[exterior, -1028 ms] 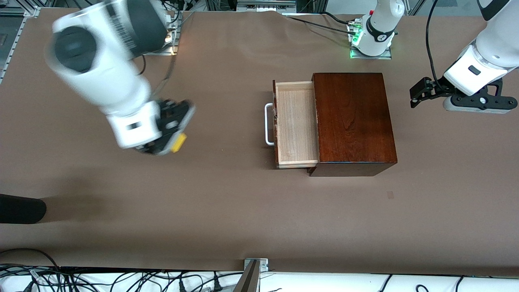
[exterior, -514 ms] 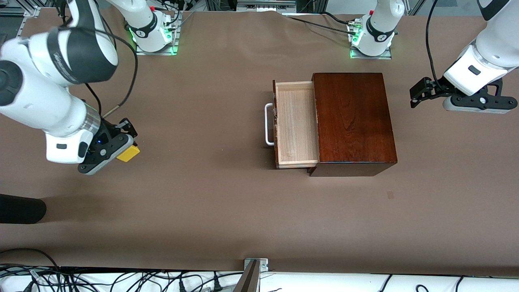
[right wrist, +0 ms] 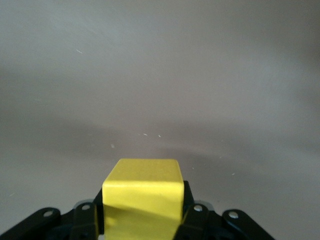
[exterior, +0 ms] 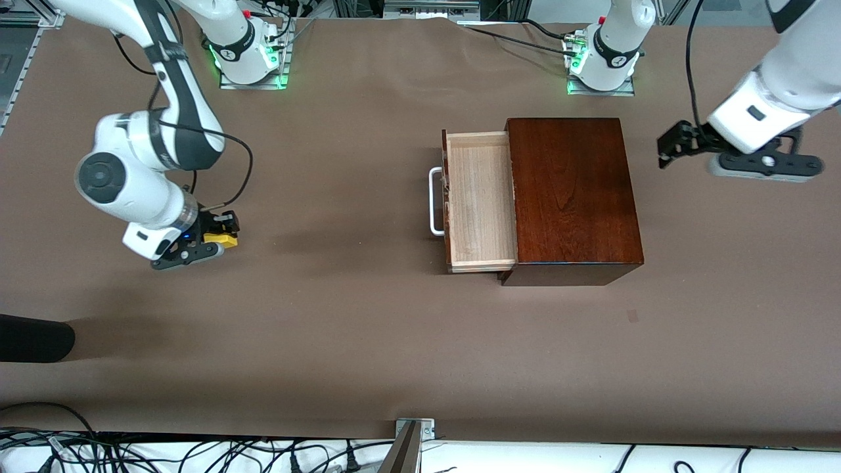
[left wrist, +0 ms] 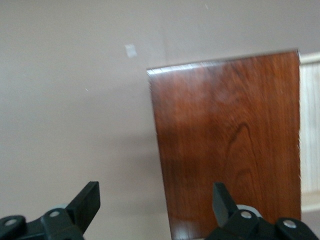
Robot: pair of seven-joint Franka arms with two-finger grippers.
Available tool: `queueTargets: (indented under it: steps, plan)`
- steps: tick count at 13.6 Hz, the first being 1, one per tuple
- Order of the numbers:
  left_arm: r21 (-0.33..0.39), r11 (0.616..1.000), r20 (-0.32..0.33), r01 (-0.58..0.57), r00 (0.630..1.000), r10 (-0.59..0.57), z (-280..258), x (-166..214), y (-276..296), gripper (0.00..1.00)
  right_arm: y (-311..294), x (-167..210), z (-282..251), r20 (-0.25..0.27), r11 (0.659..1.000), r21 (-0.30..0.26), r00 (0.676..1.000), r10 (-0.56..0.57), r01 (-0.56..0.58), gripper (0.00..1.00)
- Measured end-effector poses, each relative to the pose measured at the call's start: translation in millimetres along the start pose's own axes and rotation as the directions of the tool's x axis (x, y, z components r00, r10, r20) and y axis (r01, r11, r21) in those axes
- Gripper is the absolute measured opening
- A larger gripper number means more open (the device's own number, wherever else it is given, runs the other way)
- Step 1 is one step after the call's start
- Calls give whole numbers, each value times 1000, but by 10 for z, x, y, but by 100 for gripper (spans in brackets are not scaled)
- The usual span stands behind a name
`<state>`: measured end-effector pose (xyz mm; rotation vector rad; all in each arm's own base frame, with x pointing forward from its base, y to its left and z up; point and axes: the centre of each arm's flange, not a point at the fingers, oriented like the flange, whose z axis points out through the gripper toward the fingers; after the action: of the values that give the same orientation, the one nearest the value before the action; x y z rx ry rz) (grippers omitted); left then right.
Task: Open drawer, take yellow block, close drawer
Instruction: 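Set the cube on the table while the left gripper reaches the drawer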
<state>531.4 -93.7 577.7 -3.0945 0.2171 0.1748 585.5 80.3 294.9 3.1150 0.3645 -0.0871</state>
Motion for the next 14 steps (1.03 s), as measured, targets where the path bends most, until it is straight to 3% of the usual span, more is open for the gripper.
queueTargets:
  steps: [3,5,9,13,14]
  plan:
    - [-96,969,72,-226,970,233,228,9,649,100,76,-285,487,0,996,-3,996,92,-92,55]
    - [-167,901,57,-399,909,413,447,151,932,100,87,-395,792,4,986,-6,986,169,-169,55]
    - [-208,663,-30,-719,683,730,908,510,1944,100,85,-442,1105,2,978,-10,978,208,-208,55]
    - [-123,445,-176,-887,461,870,1338,591,3206,100,85,-437,1101,-11,978,-9,978,208,-208,56]
    - [-104,392,-198,-914,405,893,1462,572,3427,100,86,-413,1062,-26,979,-8,979,204,-204,62]
